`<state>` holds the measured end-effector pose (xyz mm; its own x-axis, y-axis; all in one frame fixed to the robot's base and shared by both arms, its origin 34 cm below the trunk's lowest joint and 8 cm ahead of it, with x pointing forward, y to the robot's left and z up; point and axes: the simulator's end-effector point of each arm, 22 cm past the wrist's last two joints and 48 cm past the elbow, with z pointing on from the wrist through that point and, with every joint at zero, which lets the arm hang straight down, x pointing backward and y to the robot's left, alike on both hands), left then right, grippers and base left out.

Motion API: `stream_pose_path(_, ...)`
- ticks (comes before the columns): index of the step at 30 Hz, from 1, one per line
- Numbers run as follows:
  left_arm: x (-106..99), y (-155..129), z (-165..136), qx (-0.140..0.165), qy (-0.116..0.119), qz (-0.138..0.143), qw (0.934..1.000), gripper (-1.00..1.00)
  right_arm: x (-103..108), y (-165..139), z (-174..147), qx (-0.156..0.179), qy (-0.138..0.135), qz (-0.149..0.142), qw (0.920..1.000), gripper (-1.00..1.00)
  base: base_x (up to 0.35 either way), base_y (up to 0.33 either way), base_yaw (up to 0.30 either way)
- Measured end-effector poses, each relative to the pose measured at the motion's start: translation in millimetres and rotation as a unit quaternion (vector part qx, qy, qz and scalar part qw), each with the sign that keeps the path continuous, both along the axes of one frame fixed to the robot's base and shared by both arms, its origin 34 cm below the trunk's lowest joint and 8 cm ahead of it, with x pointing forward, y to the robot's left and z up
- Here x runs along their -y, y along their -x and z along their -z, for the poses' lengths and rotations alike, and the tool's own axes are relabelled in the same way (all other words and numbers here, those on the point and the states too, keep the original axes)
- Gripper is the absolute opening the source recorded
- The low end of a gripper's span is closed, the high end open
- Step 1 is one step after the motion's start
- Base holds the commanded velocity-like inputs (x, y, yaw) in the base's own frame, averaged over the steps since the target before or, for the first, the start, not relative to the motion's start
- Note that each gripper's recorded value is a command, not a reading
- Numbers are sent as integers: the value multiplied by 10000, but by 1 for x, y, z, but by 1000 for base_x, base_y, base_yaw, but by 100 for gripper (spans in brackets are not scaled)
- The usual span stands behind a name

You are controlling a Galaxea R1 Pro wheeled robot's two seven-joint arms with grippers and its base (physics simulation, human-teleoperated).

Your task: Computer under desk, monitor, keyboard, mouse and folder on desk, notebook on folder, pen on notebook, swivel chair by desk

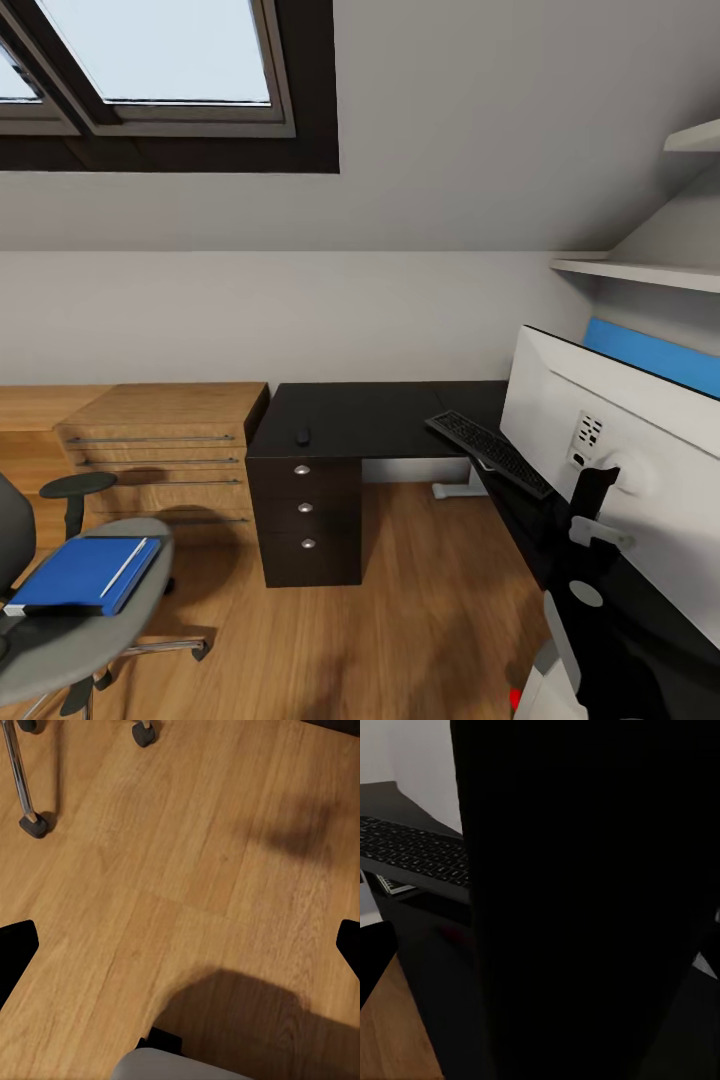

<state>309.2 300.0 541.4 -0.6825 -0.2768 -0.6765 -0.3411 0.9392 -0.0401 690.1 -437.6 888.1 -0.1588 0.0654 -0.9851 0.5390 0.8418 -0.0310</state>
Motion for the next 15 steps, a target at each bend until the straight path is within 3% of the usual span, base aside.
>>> stream_pose_path(15, 0, 0, 0, 0, 0, -5, 10000, 100, 6, 1, -2, -15, 73, 15, 10000, -100, 0, 0, 0)
